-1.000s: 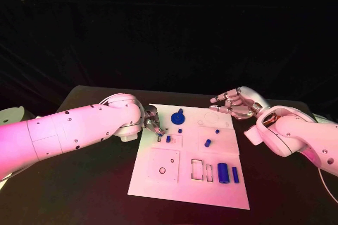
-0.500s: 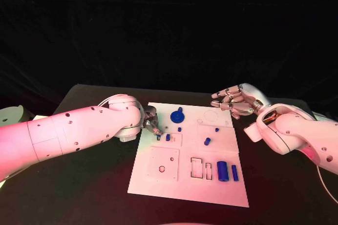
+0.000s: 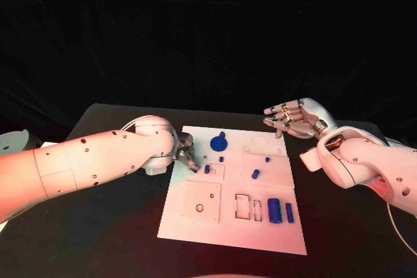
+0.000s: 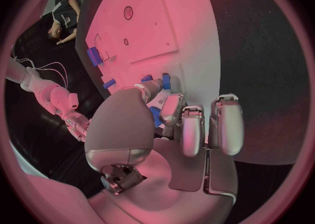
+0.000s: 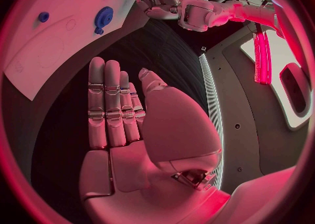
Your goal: Assemble the parts on the task board
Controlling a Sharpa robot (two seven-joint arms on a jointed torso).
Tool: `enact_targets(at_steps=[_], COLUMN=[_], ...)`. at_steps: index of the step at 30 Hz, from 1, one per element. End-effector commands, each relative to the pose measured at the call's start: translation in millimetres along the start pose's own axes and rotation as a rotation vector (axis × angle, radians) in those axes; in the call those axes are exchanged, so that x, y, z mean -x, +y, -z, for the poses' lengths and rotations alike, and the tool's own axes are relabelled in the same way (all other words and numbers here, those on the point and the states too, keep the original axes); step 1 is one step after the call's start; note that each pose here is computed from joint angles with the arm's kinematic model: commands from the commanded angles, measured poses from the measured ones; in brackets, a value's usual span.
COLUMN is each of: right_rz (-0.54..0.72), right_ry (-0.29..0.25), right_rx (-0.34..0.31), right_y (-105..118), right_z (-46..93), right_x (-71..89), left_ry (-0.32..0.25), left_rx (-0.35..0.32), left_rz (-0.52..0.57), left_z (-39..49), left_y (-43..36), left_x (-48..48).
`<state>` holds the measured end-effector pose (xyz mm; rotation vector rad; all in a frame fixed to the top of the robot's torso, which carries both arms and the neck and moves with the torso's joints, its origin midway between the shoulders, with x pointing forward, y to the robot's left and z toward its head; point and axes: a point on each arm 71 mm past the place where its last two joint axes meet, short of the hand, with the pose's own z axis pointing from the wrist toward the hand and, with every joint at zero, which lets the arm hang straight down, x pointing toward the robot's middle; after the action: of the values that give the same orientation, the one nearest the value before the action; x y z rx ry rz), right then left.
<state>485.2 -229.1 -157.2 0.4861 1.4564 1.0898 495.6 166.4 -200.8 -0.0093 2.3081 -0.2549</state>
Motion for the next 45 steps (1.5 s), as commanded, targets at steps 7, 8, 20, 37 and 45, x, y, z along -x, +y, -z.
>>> enact_targets(at_steps=[7, 8, 20, 37, 45], right_rz=[-0.082, -0.089, -0.113, -0.110, -0.114], right_ry=[-0.014, -0.012, 0.002, 0.020, 0.025], right_rx=[0.042, 0.042, 0.045, 0.019, 0.016], right_y=[2, 2, 3, 2, 3], right_z=[-0.6, -0.7, -0.6, 0.5, 0.7], right_x=[0.6, 0.4, -1.3, -2.8, -3.3], left_ry=[0.052, 0.052, 0.063, 0.147, 0.150], left_rx=[0.008, 0.008, 0.016, 0.038, 0.046], left_rz=[-0.029, -0.029, -0.017, -0.018, -0.018], left_z=[-0.7, -0.9, -5.0, -9.8, -10.9], left_y=[-0.2, -0.3, -3.2, -4.0, -4.3], left_x=[-4.3, -4.3, -4.0, -7.9, -7.7])
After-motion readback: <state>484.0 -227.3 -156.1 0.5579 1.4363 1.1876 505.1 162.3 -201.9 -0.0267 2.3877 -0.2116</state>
